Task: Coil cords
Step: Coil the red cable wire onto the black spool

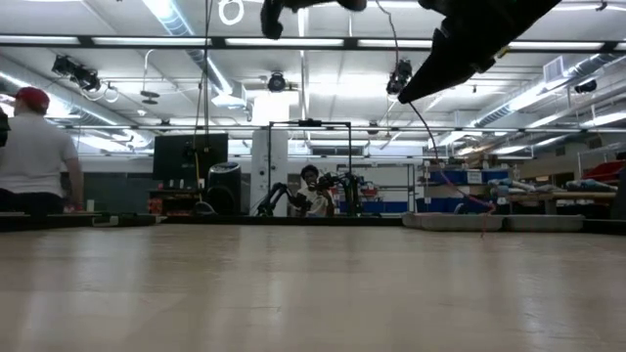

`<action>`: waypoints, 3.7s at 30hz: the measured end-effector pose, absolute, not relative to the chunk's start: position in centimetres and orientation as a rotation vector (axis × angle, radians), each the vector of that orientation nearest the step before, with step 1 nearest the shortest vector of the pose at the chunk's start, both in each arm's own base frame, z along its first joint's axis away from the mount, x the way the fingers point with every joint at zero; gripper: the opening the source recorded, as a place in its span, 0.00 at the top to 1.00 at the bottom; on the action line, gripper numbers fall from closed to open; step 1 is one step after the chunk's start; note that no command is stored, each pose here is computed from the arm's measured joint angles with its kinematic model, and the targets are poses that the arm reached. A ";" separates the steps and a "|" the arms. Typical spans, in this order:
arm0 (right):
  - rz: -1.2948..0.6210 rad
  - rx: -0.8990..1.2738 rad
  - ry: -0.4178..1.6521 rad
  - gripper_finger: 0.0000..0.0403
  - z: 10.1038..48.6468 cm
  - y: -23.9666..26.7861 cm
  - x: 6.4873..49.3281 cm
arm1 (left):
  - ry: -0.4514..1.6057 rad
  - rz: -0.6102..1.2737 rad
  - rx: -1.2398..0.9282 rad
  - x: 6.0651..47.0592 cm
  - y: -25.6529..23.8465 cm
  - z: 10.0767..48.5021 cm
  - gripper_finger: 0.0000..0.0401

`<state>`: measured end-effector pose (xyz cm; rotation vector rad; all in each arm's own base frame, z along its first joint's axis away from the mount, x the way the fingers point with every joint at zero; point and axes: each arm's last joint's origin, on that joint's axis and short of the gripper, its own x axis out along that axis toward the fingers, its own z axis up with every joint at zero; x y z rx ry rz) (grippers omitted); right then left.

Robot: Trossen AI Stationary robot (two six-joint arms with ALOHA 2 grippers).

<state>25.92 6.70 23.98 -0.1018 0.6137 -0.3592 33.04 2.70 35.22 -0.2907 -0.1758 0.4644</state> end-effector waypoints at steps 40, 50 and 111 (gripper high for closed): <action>-0.069 -0.067 0.784 0.84 27.0 11.7 33.9 | -0.185 0.521 -0.585 33.0 3.0 22.7 0.99; 0.033 0.067 0.955 0.73 27.6 15.2 29.8 | -0.179 0.487 -0.579 33.1 3.0 22.7 0.99; 0.107 -1.128 1.272 0.89 23.2 8.7 32.2 | -0.233 0.304 -0.668 33.2 2.2 23.6 0.99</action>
